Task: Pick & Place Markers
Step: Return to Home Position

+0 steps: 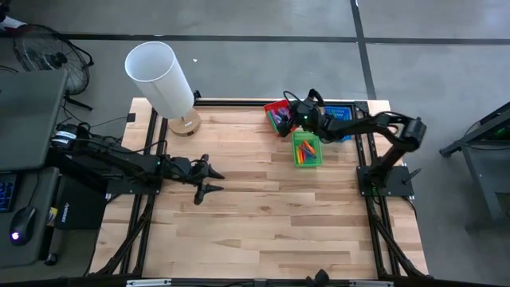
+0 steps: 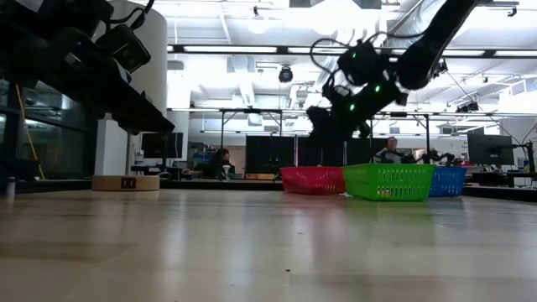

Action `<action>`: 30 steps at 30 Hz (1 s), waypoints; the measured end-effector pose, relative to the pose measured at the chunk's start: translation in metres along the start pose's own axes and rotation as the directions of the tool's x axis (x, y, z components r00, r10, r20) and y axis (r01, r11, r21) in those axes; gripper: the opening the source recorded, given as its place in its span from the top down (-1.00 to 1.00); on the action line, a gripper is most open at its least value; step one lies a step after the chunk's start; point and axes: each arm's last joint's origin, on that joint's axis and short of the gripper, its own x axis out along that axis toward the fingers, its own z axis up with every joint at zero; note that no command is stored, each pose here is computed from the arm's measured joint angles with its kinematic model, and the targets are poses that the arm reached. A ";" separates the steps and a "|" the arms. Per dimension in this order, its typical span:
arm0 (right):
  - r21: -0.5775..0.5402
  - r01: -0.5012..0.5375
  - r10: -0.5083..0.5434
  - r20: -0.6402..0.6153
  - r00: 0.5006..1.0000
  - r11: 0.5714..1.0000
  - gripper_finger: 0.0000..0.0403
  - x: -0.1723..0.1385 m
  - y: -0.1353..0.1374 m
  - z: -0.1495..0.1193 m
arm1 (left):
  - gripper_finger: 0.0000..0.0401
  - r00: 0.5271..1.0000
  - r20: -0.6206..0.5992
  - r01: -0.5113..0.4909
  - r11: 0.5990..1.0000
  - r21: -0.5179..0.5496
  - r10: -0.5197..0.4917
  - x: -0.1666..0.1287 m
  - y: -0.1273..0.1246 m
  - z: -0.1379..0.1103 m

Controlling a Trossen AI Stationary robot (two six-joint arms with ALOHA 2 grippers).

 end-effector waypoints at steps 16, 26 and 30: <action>-0.032 -0.225 0.225 0.009 0.974 0.974 -0.01 -0.118 0.017 -0.035 | 0.03 0.993 0.121 -0.011 0.995 0.104 -0.002 -0.024 -0.001 0.018; 0.043 -0.430 0.394 0.328 0.859 0.902 -0.01 -0.178 0.003 -0.076 | 0.03 0.970 0.244 -0.041 0.986 0.164 0.000 -0.042 -0.002 0.031; 0.040 -0.477 0.425 0.391 0.816 0.878 -0.01 -0.190 -0.002 -0.084 | 0.03 0.972 0.234 -0.064 0.984 0.167 0.023 -0.045 -0.001 0.029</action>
